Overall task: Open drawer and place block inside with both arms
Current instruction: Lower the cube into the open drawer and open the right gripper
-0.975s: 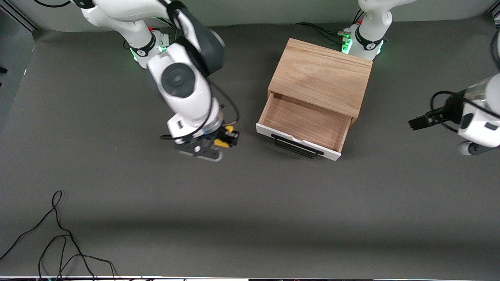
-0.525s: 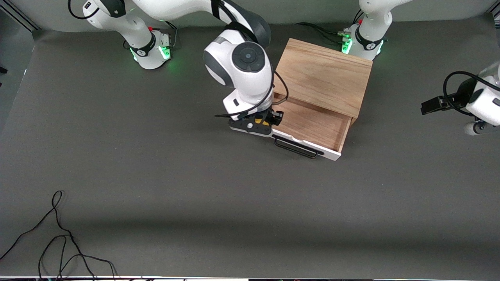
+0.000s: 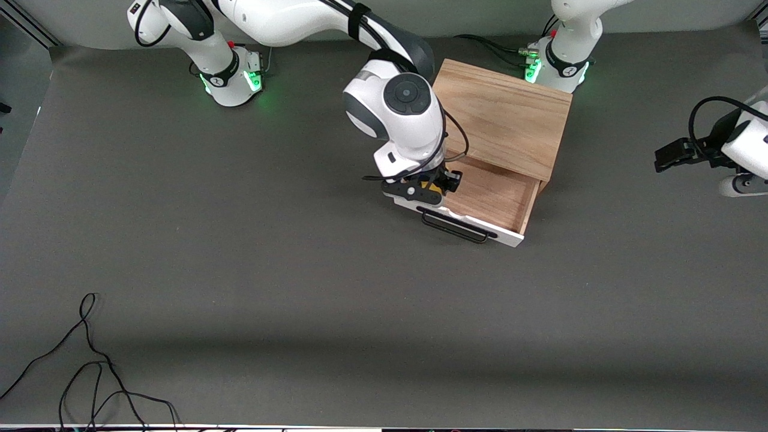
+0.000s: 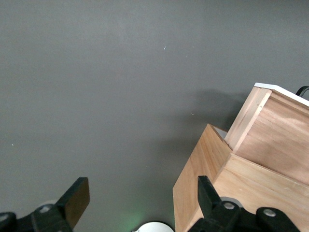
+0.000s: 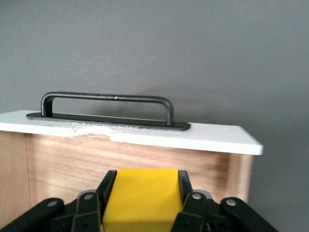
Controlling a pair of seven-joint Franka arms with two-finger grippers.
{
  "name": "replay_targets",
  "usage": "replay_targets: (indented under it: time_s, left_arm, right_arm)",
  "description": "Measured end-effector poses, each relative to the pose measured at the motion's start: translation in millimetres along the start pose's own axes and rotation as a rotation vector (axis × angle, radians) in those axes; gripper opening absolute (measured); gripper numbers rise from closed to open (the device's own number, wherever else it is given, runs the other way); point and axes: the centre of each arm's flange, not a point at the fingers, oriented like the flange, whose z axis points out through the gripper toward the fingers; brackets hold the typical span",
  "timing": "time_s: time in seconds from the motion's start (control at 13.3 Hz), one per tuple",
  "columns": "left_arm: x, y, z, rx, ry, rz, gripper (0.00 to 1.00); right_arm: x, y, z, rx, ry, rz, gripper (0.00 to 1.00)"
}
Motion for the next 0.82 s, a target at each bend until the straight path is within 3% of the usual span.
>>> replay_targets:
  time_s: [0.38,0.82]
  left_arm:
    - [2.6,6.5,-2.9,-0.005,0.028,0.021,1.00]
    - [2.0,23.4,-5.8,-0.007,0.039,0.055,1.00]
  right_arm:
    - [-23.5,-4.8,62.7,-0.019,-0.010,0.014,0.55]
    - [-18.4,-3.2,68.6,-0.024,-0.004,0.020,0.55]
